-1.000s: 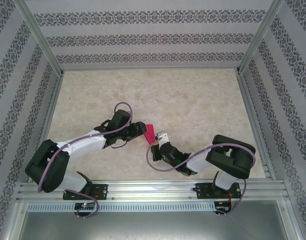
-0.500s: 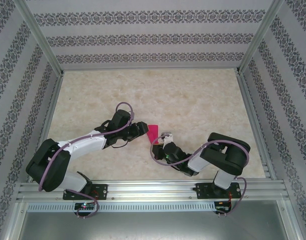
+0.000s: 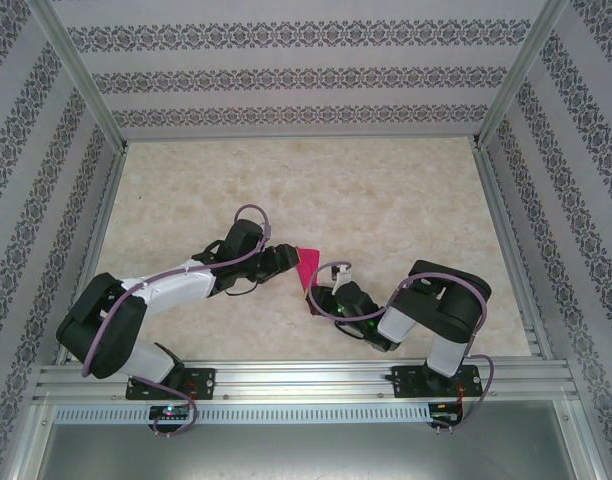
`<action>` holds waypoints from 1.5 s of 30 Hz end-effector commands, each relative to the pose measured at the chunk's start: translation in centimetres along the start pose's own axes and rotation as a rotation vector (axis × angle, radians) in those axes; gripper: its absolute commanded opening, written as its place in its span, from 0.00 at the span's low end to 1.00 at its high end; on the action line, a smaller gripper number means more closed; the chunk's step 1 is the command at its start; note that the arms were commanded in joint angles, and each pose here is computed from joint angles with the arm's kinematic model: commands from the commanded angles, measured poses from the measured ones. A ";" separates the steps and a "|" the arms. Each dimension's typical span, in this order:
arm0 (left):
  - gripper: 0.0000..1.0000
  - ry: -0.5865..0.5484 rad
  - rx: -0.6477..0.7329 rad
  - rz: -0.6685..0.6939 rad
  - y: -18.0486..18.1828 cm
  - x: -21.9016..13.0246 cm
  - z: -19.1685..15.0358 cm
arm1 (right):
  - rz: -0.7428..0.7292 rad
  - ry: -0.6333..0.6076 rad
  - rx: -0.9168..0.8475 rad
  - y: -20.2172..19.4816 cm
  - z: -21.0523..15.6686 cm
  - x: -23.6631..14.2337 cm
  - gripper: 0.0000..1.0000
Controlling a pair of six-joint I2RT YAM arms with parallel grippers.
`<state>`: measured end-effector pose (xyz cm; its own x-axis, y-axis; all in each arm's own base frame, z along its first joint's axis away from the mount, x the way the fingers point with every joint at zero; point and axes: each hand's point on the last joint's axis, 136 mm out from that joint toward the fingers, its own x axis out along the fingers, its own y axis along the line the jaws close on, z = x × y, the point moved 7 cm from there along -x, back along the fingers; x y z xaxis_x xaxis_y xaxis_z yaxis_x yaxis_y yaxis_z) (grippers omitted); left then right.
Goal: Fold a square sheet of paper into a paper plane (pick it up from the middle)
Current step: Fold the wing for the fifth time at the center of the table.
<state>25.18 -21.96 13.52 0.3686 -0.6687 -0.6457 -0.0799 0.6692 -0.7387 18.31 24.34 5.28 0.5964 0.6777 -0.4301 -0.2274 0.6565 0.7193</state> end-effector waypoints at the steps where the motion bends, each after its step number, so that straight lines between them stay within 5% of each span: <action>1: 0.66 -0.005 -0.013 -0.020 0.1 0.2 0.3 | -0.028 0.074 0.034 -1.4 -1.2 -0.2 0.04; 10: 0.75 0.062 -0.014 0.114 0.4 2.6 1.5 | -0.047 0.125 -0.160 -1.0 -1.1 -0.6 0.07; 20: 0.74 0.136 -0.075 0.226 1.9 4.7 1.7 | -0.071 0.122 -0.461 0.5 -1.3 -0.9 0.07; 31: 0.53 0.140 -0.088 0.283 2.8 3.7 1.1 | -0.127 0.137 -0.720 2.2 -1.4 -0.7 0.11; 37: 0.35 0.154 -0.076 0.293 2.9 3.7 1.0 | -0.167 0.151 -0.785 2.3 -1.2 -0.8 0.17; 42: 0.11 0.155 -0.067 0.287 2.5 3.7 1.2 | -0.207 0.146 -0.853 2.9 -1.1 -1.3 0.23; 45: 0.09 0.160 -0.069 0.287 2.5 3.7 1.2 | -0.236 0.135 -0.931 3.7 -1.0 -1.4 0.26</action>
<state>27.15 -22.67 8.72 0.1626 -0.5060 -0.8471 -0.2302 0.8153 -0.5313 15.62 25.89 6.91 0.5740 0.5337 -0.6210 -0.6696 0.7424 0.0192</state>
